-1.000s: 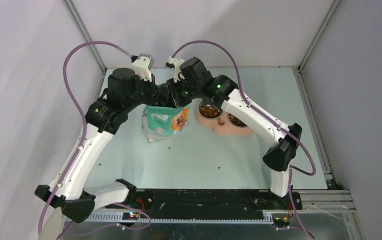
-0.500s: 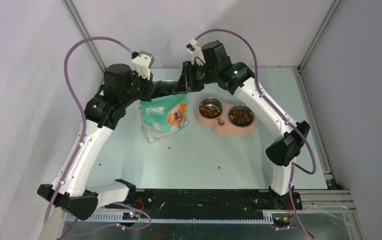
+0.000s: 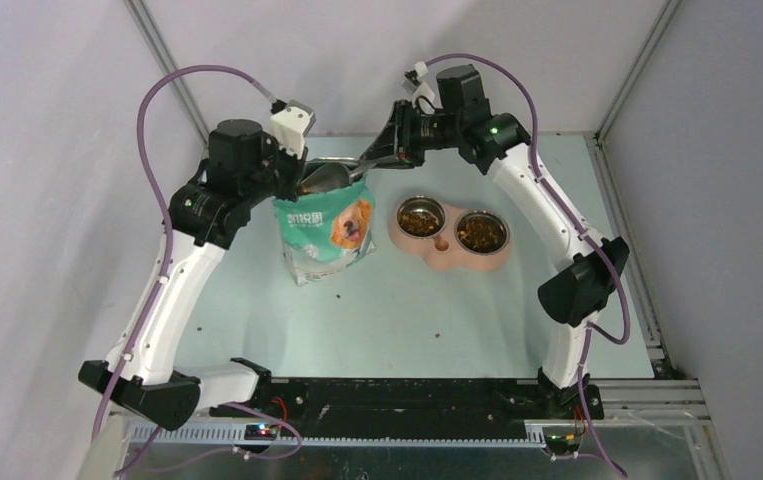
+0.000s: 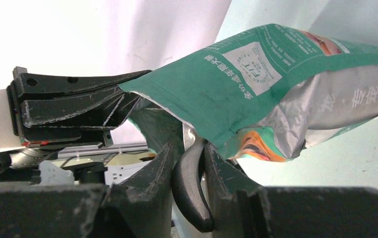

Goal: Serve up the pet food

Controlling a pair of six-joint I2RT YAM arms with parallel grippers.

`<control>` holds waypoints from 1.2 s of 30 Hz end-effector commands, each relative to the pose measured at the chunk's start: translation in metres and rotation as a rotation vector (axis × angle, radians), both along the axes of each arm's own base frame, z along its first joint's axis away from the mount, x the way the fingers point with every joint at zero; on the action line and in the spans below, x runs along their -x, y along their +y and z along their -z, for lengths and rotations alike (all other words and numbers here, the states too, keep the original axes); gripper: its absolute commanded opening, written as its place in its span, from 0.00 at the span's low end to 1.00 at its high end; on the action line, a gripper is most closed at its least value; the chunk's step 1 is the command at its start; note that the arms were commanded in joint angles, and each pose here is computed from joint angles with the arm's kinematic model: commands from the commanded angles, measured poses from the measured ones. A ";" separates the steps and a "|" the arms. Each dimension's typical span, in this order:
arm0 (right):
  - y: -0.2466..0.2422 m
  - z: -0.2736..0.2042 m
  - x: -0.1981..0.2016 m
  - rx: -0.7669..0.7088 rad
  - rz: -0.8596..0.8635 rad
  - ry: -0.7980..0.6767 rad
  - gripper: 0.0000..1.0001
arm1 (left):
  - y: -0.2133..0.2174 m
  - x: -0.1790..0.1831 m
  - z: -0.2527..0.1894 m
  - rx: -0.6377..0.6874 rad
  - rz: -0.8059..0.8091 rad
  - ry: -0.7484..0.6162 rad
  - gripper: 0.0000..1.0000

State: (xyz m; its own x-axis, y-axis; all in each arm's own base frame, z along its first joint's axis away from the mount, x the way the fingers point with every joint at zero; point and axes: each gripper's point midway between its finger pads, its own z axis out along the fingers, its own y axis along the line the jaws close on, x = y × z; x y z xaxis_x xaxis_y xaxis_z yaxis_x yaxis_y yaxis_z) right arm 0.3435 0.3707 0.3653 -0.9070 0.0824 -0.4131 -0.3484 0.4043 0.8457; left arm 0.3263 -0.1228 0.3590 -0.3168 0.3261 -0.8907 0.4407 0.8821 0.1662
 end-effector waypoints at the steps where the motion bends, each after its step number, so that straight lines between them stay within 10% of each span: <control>1: -0.022 -0.038 -0.011 -0.111 0.045 -0.029 0.00 | 0.018 -0.003 -0.044 -0.047 -0.043 -0.140 0.00; 36: -0.045 -0.090 -0.019 -0.155 0.222 -0.076 0.00 | 0.016 -0.005 -0.067 -0.111 0.017 -0.176 0.00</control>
